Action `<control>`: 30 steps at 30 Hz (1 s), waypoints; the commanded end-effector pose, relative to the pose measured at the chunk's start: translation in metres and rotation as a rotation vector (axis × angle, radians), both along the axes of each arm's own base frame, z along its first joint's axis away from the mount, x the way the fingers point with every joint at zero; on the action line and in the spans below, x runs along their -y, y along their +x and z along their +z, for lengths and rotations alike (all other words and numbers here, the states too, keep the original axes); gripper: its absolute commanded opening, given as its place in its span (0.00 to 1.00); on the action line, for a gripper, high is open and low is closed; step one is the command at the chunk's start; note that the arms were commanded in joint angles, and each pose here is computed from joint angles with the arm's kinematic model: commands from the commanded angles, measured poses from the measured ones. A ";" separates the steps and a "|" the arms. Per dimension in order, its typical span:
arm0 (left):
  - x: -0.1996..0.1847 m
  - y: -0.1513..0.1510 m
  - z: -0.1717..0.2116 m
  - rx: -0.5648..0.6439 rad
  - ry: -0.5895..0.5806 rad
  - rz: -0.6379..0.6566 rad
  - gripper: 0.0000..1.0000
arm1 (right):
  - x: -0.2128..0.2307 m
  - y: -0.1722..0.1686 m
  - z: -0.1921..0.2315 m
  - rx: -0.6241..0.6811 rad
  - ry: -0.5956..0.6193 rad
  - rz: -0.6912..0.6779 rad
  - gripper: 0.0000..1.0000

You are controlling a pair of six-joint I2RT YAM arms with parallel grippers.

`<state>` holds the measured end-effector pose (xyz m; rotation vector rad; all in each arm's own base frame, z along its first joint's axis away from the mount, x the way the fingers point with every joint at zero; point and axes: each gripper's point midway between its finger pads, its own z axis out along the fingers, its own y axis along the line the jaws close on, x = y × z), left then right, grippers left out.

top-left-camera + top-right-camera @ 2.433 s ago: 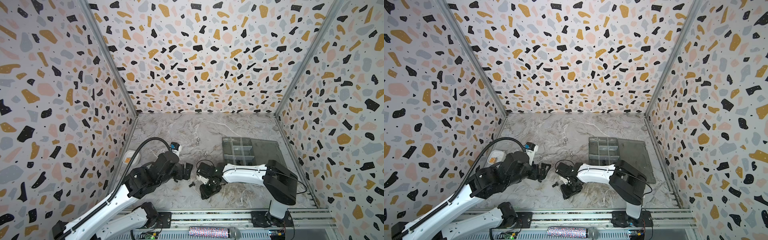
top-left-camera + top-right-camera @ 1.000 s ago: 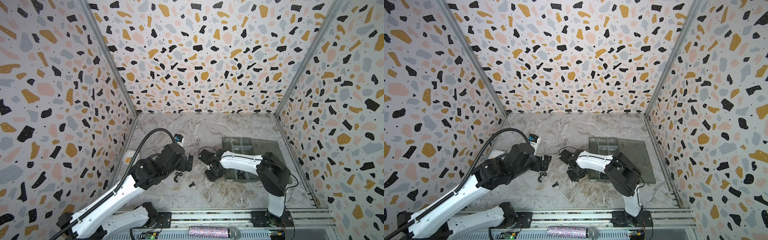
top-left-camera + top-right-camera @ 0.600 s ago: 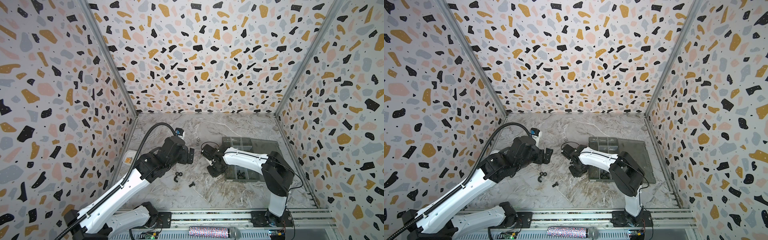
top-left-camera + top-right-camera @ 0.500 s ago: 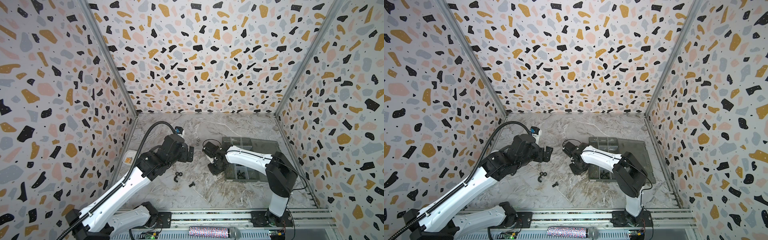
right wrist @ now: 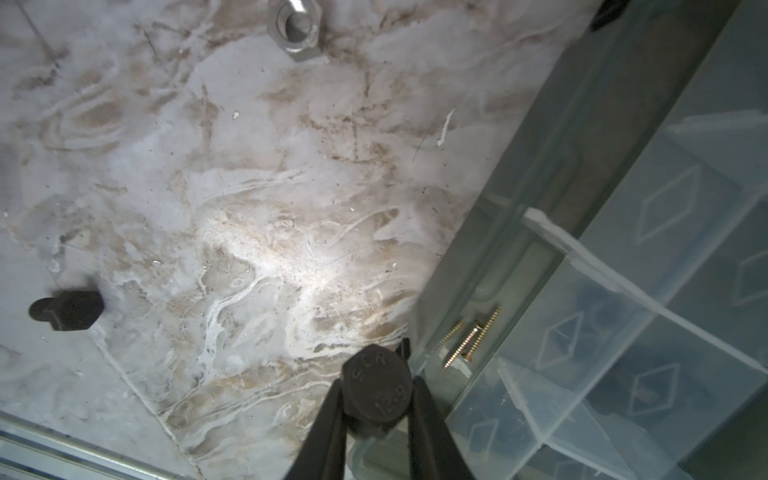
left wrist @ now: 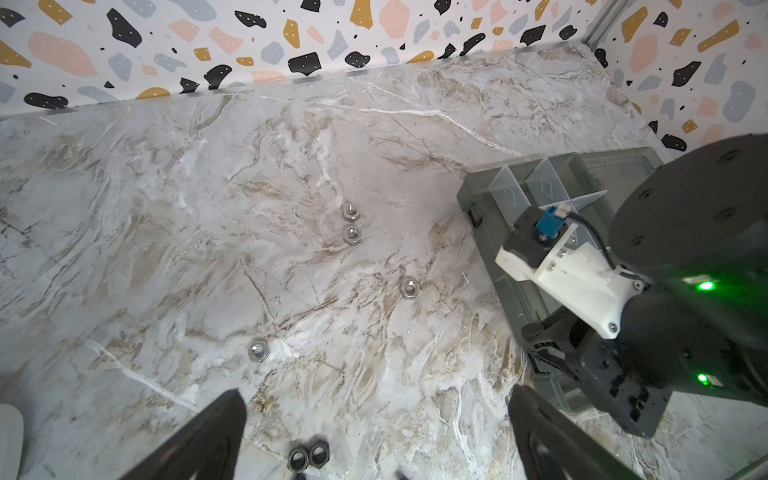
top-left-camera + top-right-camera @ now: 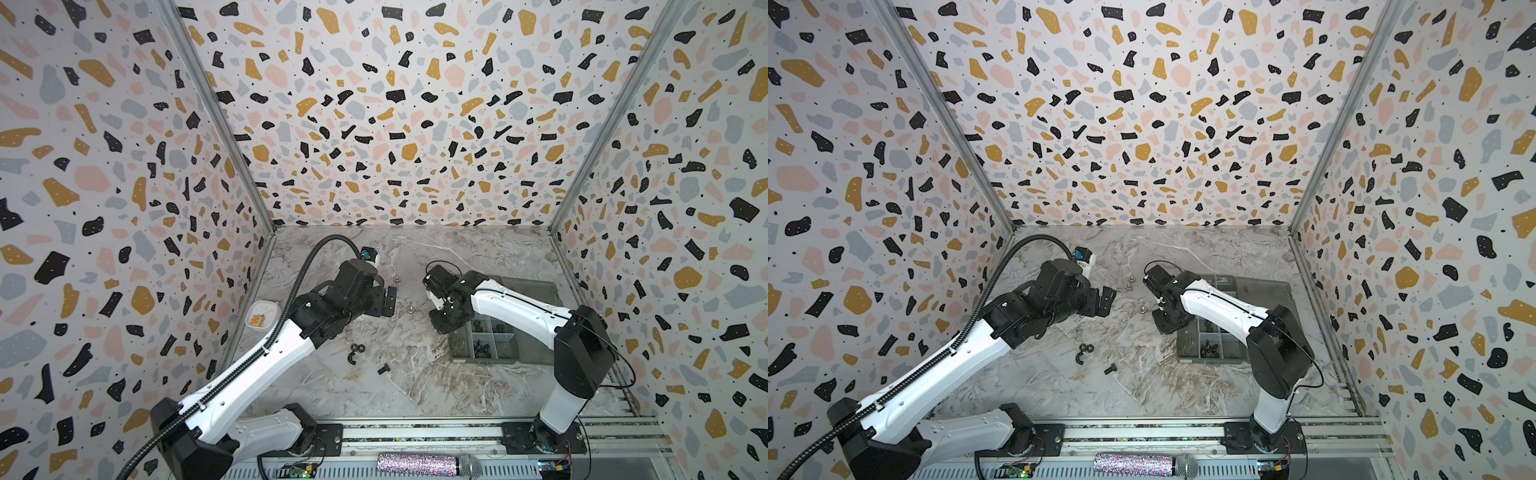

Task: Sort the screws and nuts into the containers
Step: 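Lift the bolt with the right gripper and carry it over the organizer, then lower the bolt into the bolt compartment and open the right gripper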

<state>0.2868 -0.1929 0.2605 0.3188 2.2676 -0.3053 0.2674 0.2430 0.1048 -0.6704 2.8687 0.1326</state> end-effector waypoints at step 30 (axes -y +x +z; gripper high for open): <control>0.048 0.066 0.017 0.032 0.005 -0.123 1.00 | 0.170 0.022 -0.002 0.006 -0.066 -0.367 0.10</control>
